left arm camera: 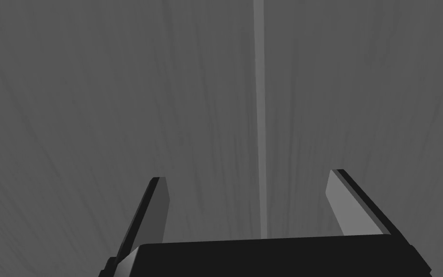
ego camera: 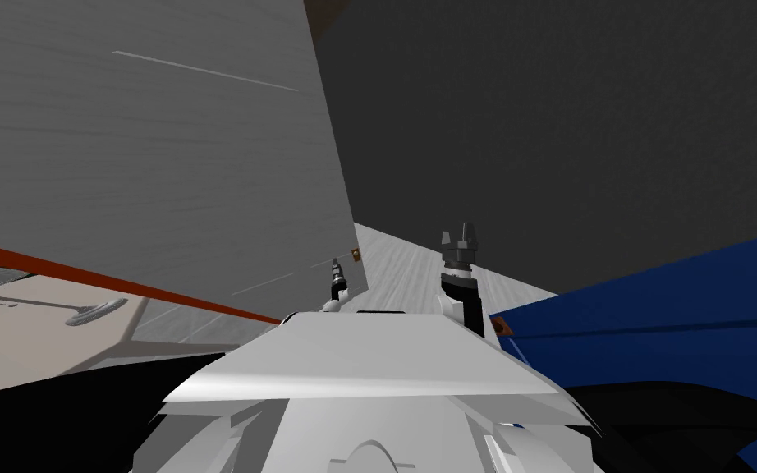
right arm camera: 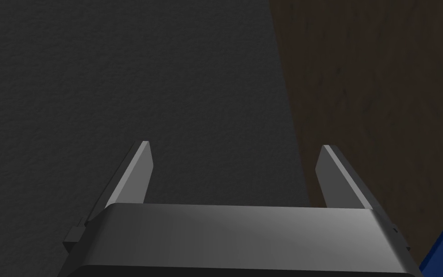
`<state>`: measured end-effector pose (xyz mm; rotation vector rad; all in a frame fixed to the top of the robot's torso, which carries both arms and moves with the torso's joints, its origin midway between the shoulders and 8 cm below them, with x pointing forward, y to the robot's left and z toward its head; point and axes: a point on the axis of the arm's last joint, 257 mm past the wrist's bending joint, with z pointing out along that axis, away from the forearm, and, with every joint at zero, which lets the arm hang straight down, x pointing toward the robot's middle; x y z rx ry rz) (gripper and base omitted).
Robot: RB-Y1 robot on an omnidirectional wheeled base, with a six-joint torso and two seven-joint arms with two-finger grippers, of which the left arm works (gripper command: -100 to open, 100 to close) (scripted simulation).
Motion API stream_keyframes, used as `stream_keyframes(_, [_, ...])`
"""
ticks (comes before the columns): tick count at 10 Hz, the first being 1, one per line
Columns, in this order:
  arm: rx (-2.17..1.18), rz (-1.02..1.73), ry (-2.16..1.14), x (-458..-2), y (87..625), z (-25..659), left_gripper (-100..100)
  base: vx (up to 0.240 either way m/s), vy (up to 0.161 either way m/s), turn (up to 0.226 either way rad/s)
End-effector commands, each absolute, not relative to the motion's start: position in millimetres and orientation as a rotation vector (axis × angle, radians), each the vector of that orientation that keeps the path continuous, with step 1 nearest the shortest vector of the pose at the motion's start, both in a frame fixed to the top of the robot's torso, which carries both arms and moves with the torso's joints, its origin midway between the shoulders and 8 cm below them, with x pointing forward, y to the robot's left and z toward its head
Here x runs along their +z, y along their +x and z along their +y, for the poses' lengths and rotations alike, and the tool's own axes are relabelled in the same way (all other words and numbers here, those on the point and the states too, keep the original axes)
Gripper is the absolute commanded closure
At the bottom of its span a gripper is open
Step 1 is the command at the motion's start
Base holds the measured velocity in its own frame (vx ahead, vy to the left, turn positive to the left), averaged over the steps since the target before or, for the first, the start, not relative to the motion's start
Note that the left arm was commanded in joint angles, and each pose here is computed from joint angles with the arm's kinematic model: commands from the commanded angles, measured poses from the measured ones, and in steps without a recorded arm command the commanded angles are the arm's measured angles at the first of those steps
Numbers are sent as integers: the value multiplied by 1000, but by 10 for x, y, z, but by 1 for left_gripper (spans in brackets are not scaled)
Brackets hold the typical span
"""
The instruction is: Push the door open
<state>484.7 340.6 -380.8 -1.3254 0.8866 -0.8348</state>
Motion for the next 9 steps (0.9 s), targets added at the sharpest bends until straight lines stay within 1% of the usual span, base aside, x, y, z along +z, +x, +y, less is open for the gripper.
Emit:
stream_keyframes(1, [-815,882,-1305,-3759,4842,3584,-100,85,109,-18])
stream_keyframes(2, [-848,831,-1270,-3534,4929,3605,-100,94,73,-5])
stream_keyframes(3, [-873,811,-1259,-3409,5011,3602,-100,51,17,12])
stream_keyframes(5, [-886,788,-1235,-3283,5070,3582,-100,-1,-8,0])
stream_keyframes(8, [-815,882,-1305,-3759,4842,3584,-100,0,-2,-5])
stream_keyframes(9, [-809,890,-1310,-3797,4821,3584,-100,0,0,0])
